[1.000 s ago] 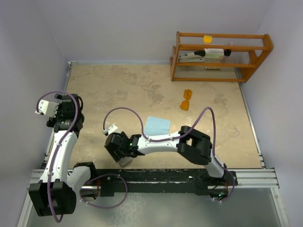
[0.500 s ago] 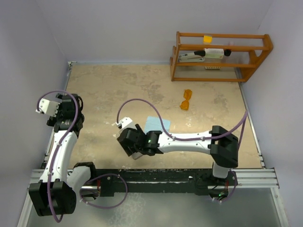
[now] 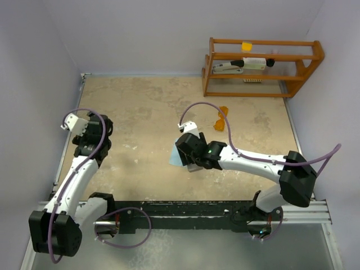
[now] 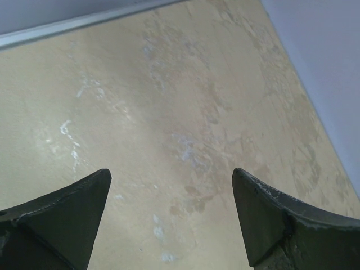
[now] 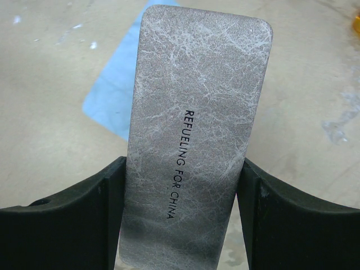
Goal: Organize the sunglasses
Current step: Place the sunglasses case at the center of the board.
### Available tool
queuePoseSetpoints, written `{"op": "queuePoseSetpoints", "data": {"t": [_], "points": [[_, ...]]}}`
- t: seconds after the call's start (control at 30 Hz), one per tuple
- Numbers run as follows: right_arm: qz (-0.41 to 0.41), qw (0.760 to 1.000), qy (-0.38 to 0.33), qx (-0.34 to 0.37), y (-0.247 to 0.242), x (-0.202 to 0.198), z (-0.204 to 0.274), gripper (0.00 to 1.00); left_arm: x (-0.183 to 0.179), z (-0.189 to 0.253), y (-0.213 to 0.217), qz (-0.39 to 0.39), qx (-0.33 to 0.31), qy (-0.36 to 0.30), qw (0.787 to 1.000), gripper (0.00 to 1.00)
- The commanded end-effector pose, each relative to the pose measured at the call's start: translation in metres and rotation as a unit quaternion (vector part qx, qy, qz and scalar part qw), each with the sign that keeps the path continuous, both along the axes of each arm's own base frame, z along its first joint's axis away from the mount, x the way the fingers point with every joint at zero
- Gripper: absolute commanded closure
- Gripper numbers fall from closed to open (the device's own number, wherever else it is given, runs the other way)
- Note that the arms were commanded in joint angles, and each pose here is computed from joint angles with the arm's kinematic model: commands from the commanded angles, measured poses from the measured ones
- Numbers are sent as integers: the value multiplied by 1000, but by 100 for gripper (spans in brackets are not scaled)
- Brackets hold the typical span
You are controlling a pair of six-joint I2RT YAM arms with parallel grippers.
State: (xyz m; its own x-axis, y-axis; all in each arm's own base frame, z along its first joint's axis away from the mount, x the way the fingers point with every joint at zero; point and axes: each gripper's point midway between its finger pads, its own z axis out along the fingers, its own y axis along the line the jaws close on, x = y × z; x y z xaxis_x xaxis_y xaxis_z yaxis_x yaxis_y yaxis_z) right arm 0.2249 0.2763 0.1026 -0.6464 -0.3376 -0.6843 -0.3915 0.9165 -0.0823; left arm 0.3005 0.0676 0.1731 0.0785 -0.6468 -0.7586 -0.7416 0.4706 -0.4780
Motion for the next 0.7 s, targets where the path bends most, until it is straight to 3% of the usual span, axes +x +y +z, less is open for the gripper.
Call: {"op": "queuePoseSetpoints", "data": {"t": [0.0, 0.23, 0.67], "points": [[-42, 999, -23, -6, -30, 15, 11, 90, 14, 8, -21, -21, 15, -18, 1000, 15], [-99, 994, -10, -43, -75, 20, -9, 89, 21, -3, -64, -71, 42, -6, 997, 16], [-166, 986, 12, -20, -123, 30, -38, 87, 26, -35, -124, -144, 71, 24, 987, 16]]}}
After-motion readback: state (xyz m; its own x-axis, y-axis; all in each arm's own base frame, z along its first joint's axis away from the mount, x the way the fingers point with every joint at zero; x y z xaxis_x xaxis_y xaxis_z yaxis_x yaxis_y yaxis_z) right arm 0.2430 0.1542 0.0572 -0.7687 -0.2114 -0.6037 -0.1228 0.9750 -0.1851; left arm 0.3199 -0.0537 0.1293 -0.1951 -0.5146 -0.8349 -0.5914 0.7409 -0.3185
